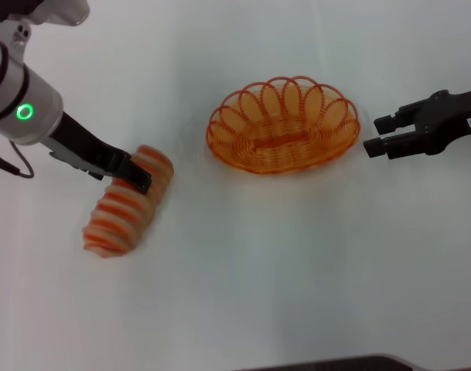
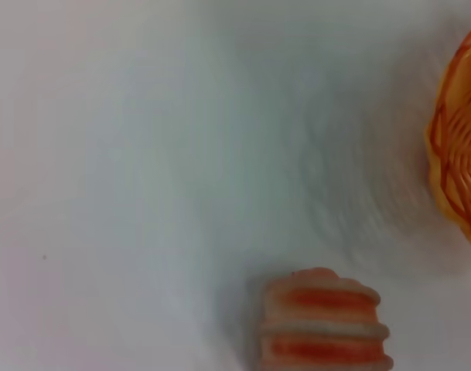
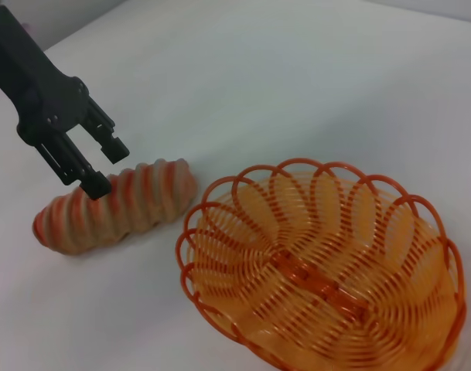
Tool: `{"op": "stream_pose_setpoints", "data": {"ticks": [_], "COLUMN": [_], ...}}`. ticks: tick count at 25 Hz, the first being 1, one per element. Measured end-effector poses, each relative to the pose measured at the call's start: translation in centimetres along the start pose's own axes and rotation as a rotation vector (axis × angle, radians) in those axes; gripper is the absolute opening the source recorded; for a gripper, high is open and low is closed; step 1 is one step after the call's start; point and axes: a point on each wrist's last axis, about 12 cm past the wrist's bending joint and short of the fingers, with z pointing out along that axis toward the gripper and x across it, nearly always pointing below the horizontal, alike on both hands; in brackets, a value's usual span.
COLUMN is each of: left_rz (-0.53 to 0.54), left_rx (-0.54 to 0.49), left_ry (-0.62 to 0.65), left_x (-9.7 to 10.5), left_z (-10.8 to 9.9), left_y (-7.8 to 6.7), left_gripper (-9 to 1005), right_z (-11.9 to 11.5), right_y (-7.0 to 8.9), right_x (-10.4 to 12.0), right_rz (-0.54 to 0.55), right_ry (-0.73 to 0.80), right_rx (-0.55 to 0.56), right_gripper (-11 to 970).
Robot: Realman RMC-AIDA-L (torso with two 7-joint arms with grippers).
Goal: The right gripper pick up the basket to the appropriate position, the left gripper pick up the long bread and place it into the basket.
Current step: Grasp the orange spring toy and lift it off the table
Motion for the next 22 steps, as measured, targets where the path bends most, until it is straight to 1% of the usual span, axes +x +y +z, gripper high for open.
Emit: {"op": "stream_pose_setpoints", "data": {"ticks": [4, 15, 22], "left_rz": [-0.007, -0.013, -0.009], "left_rx": [-0.001, -0.006, -0.006], "left_ry": [0.015, 0.037, 0.040], "left_x": [0.0, 0.1, 0.1], "left_z": [0.4, 1.6, 1.7], "left_y": [-0.3, -0.2, -0.1], "left_gripper": [783, 773, 646], "right_z": [0.2, 0.4, 0.4], "right_y": [0.0, 0.1, 0.0], "right_x": [-0.1, -0.3, -0.4], "right_rz": [-0.001, -0.004, -0.004], "right_ry": [-0.002, -0.005, -0.005], "right_rx": [0.003, -0.001, 0.001], "right_gripper": [573, 573, 574]}}
